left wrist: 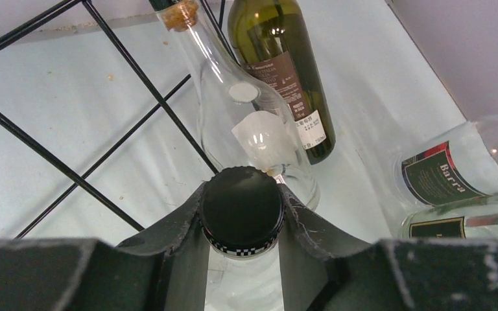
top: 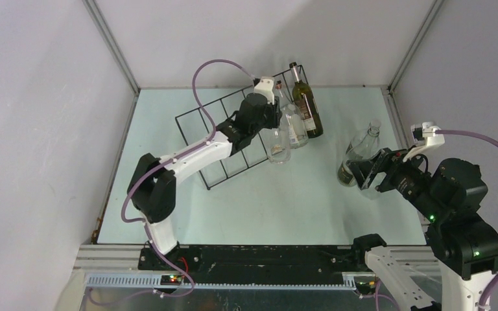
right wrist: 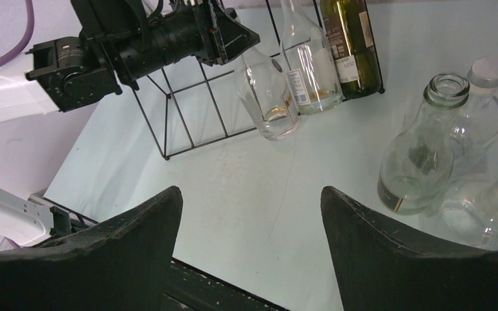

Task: Take the wine bottle off the wine rack

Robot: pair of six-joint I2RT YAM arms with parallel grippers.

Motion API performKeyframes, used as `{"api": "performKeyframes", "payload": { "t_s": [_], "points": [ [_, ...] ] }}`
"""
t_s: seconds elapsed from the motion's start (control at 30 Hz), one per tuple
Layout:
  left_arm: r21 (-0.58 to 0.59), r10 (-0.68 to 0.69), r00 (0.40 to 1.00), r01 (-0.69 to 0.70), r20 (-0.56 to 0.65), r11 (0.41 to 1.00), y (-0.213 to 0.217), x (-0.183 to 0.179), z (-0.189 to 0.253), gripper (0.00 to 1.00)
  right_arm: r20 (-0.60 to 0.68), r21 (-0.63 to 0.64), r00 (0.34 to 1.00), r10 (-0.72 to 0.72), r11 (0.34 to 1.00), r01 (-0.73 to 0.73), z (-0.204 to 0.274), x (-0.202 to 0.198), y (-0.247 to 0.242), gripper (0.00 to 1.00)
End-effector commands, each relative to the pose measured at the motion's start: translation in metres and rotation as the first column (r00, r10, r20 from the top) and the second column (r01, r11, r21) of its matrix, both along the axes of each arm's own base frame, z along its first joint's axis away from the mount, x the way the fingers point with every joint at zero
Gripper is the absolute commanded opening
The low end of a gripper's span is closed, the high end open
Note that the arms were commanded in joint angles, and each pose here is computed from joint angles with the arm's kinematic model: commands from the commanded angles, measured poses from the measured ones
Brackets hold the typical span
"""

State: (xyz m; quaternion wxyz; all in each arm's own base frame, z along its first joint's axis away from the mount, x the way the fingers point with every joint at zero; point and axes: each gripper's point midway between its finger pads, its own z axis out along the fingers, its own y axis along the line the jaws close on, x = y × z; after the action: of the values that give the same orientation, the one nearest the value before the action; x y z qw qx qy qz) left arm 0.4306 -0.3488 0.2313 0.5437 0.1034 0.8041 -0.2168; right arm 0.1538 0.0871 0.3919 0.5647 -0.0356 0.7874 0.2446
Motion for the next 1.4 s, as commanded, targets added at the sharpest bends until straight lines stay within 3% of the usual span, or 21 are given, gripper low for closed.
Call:
{"api": "performKeyframes", "payload": {
  "t_s": [0.0, 0.27, 0.6, 0.77, 1.0, 1.2, 1.37],
  "points": [
    [-0.037, 0.021, 0.984, -0.014, 0.178, 0.999, 0.008, -0.013, 0.068, 0.0, 0.029, -0.003, 1.0, 0.003, 1.0, -0.003, 0.002, 0.003, 0.001, 0.81],
    [0.06, -0.02, 0.961, 0.004, 0.274, 0.998, -0.001, -0.05, 0.081, 0.0, 0.006, -0.023, 1.0, 0.001, 1.0, -0.001, -0.012, 0.01, 0.0, 0.81],
    [0.126, -0.066, 0.955, 0.03, 0.29, 0.992, -0.003, -0.086, 0.077, 0.0, -0.01, -0.034, 1.0, 0.001, 0.999, -0.001, -0.021, 0.013, 0.0, 0.81],
    [0.11, -0.084, 0.957, 0.055, 0.279, 0.992, 0.002, -0.11, 0.071, 0.0, -0.006, -0.045, 1.0, 0.024, 0.999, -0.024, -0.022, 0.012, 0.003, 0.81],
    [0.082, -0.082, 0.969, 0.064, 0.234, 0.995, 0.015, -0.136, 0.055, 0.0, 0.035, -0.028, 0.982, 0.184, 0.983, -0.183, -0.02, 0.006, 0.027, 0.81],
    [0.044, -0.053, 0.979, 0.045, 0.197, 0.998, 0.03, -0.148, 0.044, 0.1, 0.018, -0.031, 0.974, 0.224, 0.974, -0.224, -0.029, 0.013, 0.038, 0.8],
    [0.022, -0.041, 0.986, 0.038, 0.164, 0.999, 0.036, -0.154, 0.038, 0.12, -0.007, -0.059, 0.971, 0.238, 0.969, -0.238, -0.038, 0.021, 0.052, 0.8]
  ]
}}
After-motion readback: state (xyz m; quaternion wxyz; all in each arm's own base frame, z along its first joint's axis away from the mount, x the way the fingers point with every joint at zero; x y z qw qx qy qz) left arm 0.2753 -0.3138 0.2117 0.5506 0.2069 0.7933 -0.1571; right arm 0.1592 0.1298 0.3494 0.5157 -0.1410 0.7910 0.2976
